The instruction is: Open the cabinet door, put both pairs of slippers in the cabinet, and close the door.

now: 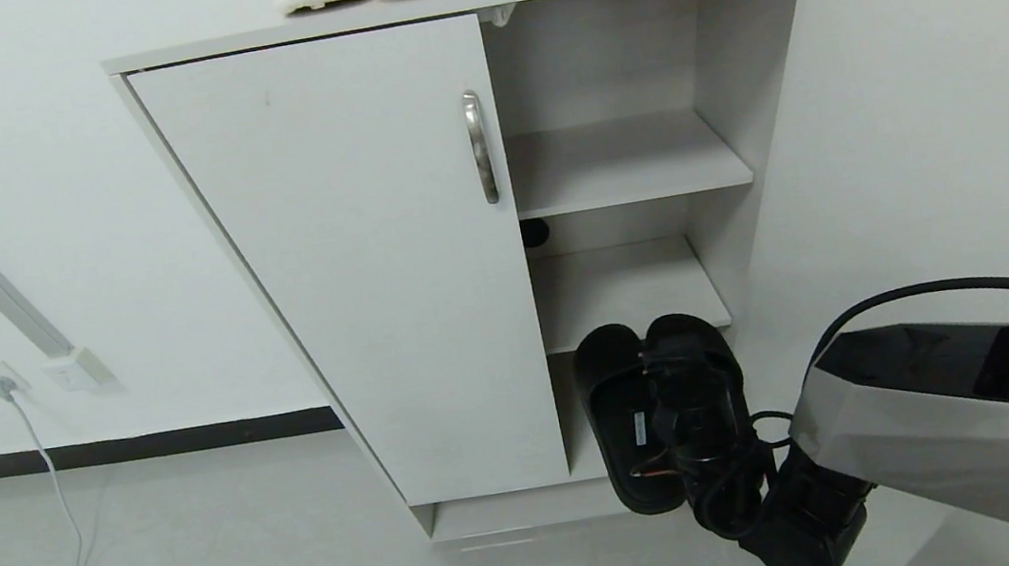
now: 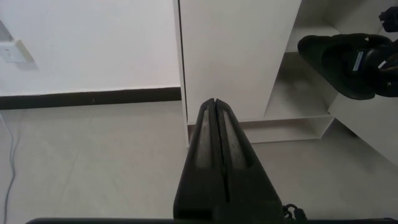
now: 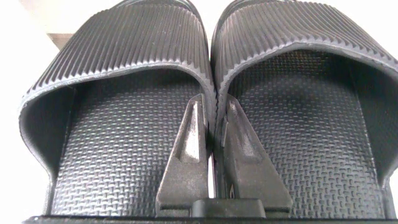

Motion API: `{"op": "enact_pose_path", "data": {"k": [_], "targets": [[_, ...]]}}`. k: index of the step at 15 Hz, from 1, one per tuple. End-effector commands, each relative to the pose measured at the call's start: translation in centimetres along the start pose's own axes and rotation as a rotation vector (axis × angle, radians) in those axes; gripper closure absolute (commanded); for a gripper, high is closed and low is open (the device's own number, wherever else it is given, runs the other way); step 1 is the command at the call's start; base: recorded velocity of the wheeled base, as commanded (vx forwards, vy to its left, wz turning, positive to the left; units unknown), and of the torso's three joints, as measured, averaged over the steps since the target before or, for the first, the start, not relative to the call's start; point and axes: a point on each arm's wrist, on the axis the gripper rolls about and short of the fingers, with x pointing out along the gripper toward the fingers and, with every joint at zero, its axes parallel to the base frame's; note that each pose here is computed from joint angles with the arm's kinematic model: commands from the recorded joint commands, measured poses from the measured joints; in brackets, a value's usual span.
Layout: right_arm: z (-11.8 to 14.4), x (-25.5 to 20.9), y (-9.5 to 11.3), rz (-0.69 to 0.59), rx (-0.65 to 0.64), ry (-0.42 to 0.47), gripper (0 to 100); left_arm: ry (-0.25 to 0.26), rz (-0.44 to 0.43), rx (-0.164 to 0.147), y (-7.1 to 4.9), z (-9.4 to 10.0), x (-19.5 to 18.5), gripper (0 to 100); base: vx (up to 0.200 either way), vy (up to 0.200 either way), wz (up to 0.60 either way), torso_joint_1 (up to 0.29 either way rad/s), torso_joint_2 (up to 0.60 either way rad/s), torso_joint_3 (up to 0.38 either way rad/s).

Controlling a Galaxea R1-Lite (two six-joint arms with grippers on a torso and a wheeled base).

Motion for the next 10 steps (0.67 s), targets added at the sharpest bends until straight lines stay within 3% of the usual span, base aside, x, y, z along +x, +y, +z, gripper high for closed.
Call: {"op": "enact_pose_path", "data": {"k": [1,7,10], "targets": [[0.07,0.02,0.0,0.0,0.002,-0.002,100,0.001,0.0,0.0,0.0,0.0,0.01,100,0.2,0.0,0.0,-0.007,0.0,-0.002],[0.01,0.1,0.06,0.001,0.001,-0.001,100,0.001,0.0,0.0,0.0,0.0,0.01,100,0.2,0.0,0.0,0.003,0.0,0.002],[0.22,0.97,0.12,0.002,0.013,-0.013,100,0.001,0.0,0.0,0.0,0.0,0.01,100,0.0,0.0,0.0,0.0,0.0,0.0]]}}
